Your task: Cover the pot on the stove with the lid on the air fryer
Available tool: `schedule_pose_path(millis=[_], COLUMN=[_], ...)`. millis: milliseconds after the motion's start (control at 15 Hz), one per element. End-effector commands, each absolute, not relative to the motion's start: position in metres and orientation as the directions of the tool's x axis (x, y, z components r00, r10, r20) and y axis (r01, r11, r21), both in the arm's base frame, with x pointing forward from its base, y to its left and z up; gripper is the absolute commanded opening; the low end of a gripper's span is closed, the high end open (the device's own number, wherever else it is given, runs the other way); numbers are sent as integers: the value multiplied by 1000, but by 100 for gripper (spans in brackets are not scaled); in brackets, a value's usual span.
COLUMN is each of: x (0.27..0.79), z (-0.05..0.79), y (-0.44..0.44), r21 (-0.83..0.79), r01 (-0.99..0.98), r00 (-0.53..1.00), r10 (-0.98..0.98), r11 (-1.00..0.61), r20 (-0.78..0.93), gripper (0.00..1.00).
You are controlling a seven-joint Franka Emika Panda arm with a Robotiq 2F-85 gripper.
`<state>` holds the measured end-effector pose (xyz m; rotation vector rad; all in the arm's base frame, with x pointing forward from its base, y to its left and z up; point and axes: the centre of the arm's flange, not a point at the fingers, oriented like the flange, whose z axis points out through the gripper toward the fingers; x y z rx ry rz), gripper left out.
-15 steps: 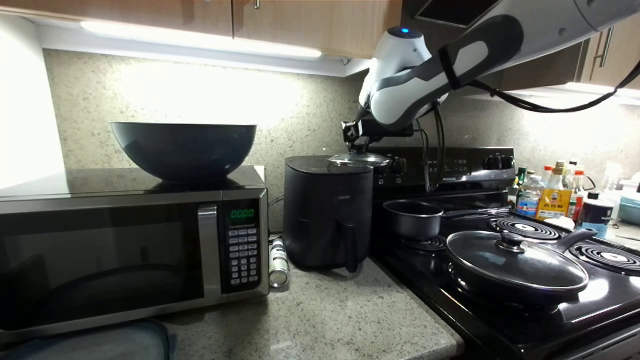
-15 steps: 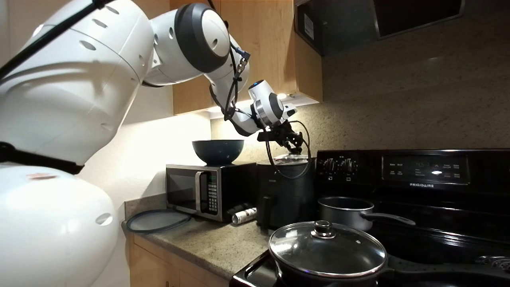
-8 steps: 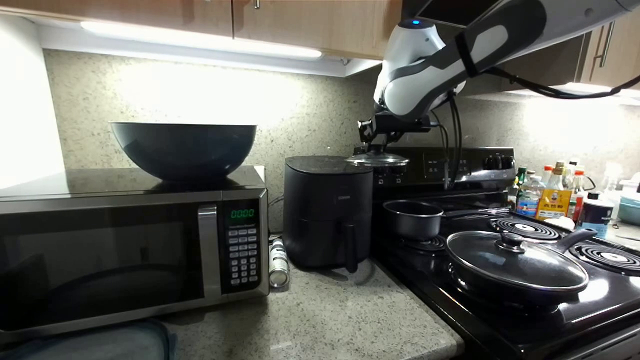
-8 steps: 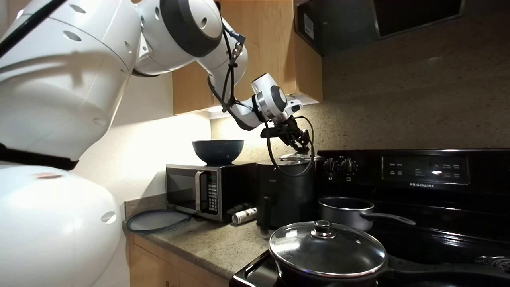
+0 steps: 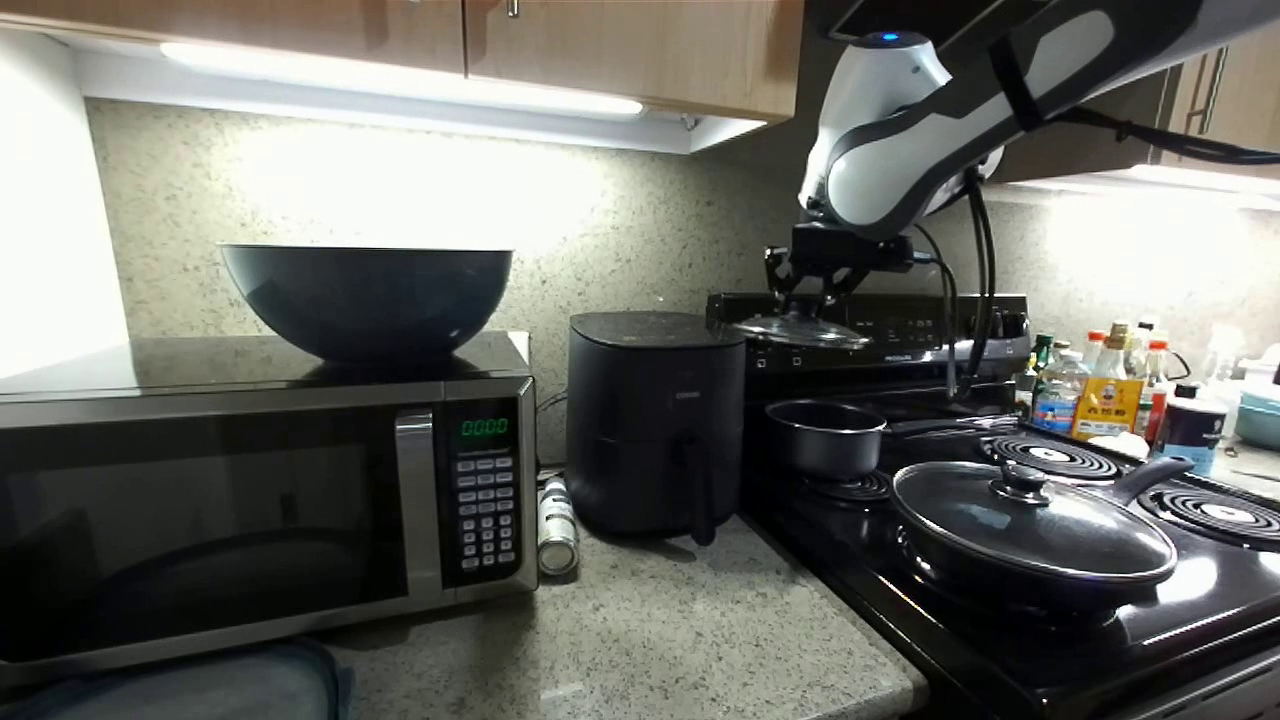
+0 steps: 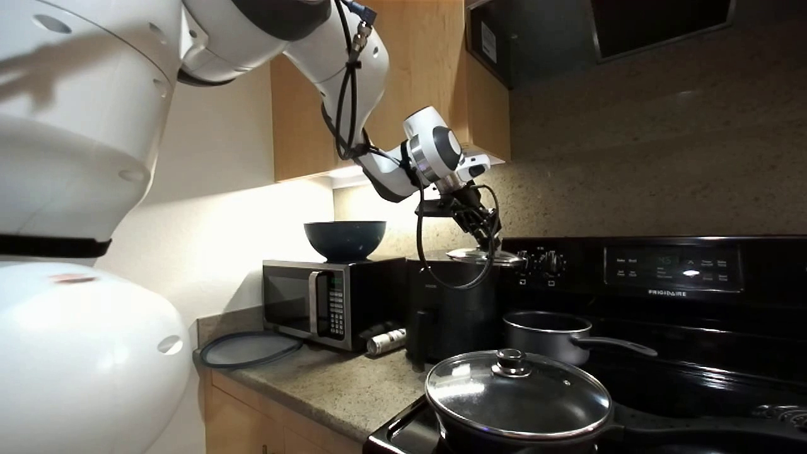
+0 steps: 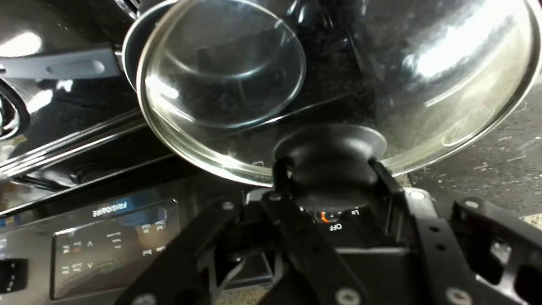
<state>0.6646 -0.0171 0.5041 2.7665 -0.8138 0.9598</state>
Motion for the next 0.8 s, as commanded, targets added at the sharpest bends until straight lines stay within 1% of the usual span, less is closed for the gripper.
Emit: schedule_pose_path(millis=[0,267,400,600,733], x=[619,607,609,622,631], z=[498,483,476,467,464], y=[-26,-35,-42,-53,-54], r21=[-121,-140,-143,-147,-168], r01=[-583,-641,-691,-773,-777], r00=[627,590,545,430,407], r10=[-540,-602,-640,-680,-688], r11=[-803,-754,-709,-618,-606], r20=[561,538,542,594,601], gripper=[23,23,23,23,23])
